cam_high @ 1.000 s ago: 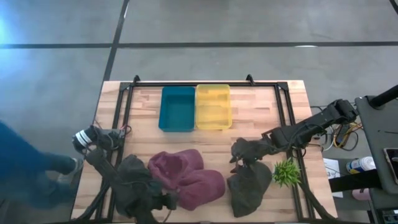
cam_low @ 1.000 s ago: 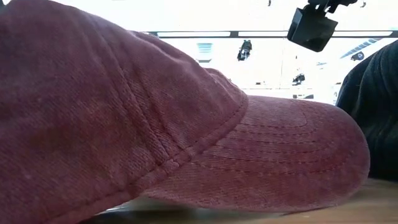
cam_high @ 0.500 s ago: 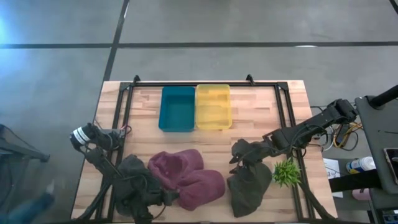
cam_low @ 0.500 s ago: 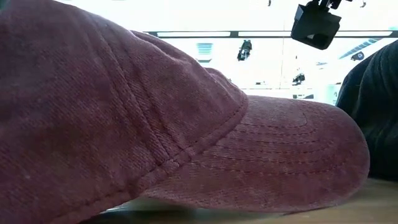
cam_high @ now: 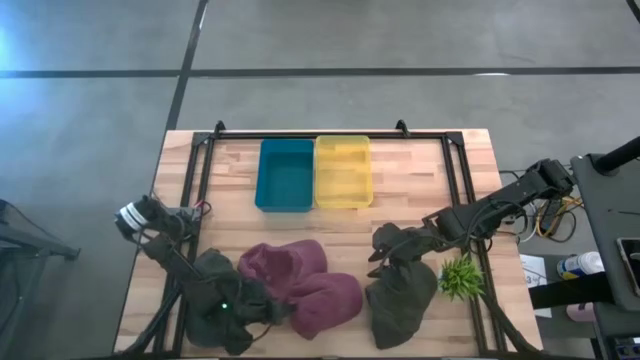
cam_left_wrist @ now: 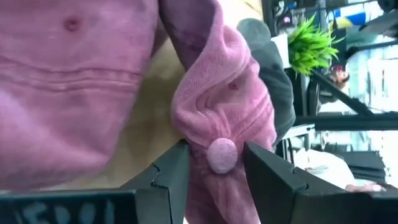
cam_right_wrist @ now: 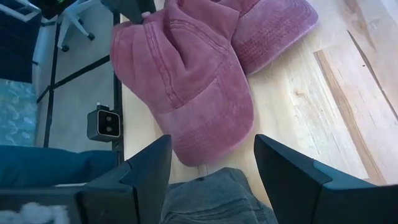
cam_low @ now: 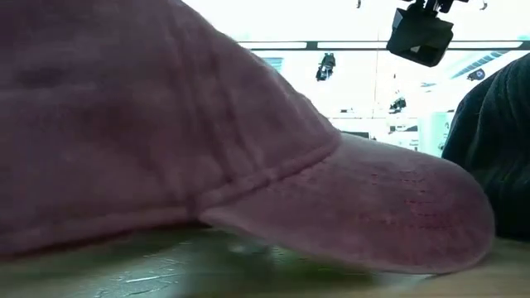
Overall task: Pick & Place hat
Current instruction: Put the top pink cap into the blue bin
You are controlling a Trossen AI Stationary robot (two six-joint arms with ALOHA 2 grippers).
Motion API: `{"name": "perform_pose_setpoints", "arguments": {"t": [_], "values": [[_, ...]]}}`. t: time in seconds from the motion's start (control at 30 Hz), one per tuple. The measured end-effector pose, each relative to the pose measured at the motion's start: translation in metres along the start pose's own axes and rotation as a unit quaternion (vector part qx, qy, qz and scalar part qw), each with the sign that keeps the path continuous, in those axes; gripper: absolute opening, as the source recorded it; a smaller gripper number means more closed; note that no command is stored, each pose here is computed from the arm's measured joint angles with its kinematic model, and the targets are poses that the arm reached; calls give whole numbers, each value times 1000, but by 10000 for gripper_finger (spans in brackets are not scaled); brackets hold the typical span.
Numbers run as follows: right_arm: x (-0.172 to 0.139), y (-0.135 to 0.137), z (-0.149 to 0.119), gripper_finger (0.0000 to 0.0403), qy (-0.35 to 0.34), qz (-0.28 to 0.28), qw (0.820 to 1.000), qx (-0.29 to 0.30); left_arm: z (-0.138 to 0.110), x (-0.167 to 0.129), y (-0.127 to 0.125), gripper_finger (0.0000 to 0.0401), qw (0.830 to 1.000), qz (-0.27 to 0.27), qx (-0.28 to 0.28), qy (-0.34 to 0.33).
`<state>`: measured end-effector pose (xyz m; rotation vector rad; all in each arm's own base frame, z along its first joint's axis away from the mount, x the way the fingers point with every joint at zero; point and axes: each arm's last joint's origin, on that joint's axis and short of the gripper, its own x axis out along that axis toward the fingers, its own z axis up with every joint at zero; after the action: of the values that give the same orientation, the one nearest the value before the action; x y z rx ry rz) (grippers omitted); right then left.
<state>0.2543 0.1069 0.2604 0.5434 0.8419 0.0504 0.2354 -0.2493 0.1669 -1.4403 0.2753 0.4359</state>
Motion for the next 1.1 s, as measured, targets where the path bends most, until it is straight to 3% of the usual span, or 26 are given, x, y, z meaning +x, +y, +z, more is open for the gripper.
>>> {"name": "perform_pose_setpoints", "arguments": {"t": [0.4, 0.63, 0.87, 1.1], "values": [[0, -1, 0, 224, -7, -10, 1000, 3, 12, 19, -21, 145, 997, -73, 27, 5], [0, -1, 0, 224, -6, -11, 1000, 3, 26, 34, -27, 145, 997, -68, 42, 11], [0, -1, 0, 224, -3, -13, 1000, 0, 34, 42, -39, 144, 992, -103, 68, 10], [0, -1, -1, 224, -2, -12, 1000, -12, 41, 50, -45, 95, 988, -108, 102, 42]]}}
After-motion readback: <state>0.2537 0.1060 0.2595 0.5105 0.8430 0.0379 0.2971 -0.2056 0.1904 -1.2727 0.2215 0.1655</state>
